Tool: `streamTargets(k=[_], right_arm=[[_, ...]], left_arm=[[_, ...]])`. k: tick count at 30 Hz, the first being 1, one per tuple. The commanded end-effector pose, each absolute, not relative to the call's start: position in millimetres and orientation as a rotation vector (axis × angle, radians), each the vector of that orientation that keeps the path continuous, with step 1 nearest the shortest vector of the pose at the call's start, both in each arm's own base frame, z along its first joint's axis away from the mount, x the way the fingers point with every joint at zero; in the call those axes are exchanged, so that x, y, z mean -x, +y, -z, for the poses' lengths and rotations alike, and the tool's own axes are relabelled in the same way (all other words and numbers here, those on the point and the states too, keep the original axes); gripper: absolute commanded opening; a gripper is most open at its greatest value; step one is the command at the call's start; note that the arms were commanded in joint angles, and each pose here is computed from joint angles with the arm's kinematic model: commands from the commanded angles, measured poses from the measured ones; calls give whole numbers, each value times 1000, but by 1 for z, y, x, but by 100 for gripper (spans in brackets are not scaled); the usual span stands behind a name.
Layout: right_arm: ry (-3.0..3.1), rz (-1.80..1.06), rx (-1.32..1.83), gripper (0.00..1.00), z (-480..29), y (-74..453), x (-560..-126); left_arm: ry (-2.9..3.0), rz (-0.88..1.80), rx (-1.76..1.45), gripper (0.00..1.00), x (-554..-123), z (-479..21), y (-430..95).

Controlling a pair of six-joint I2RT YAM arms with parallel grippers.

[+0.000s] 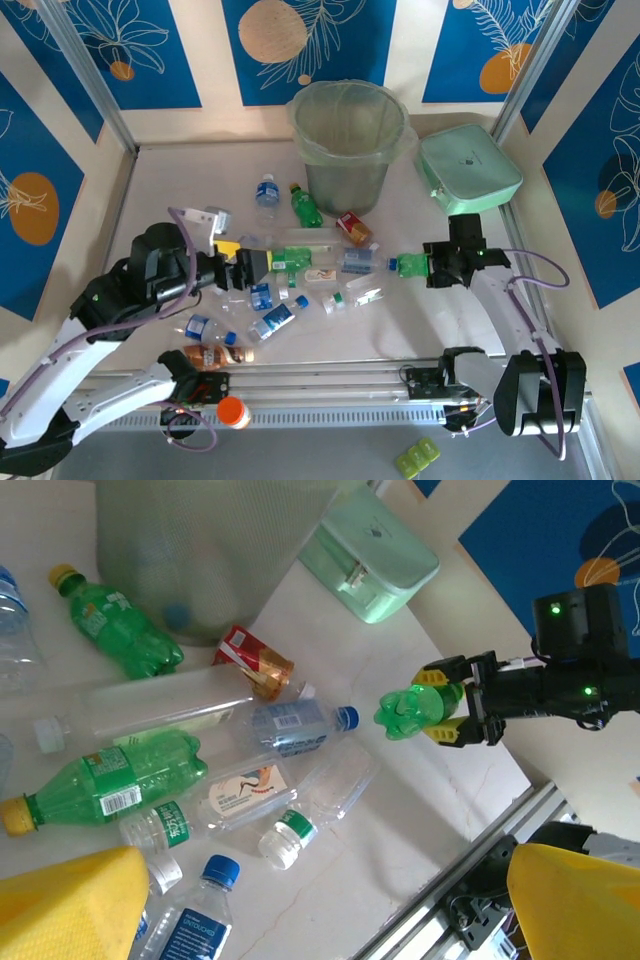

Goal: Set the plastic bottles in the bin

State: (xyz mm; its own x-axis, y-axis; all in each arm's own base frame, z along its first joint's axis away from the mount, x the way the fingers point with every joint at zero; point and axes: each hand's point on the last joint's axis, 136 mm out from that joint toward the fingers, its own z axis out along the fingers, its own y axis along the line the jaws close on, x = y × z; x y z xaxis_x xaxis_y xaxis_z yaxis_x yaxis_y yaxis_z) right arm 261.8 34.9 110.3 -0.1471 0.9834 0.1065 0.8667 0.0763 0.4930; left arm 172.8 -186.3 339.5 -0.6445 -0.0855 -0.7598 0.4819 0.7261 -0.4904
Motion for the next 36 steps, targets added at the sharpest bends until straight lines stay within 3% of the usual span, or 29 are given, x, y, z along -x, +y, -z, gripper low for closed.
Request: streamTargets(k=[1,15,20,36], right_arm=[[2114,-639,-1744,46,-142,36,-266],[2177,-642,-1173,44,-275,90,-316],[2141,-810,-1038,42,-313,107,-323],[2050,-1010,-690,42,-408,131,-322]], left_arm=[[2104,837,-225,93,-166,-351,-164],[2008,889,-39,93,-152,-381,-130],[1927,953,15,95,-154,-398,-129],[1965,1251,-41,94,-190,-406,-215]])
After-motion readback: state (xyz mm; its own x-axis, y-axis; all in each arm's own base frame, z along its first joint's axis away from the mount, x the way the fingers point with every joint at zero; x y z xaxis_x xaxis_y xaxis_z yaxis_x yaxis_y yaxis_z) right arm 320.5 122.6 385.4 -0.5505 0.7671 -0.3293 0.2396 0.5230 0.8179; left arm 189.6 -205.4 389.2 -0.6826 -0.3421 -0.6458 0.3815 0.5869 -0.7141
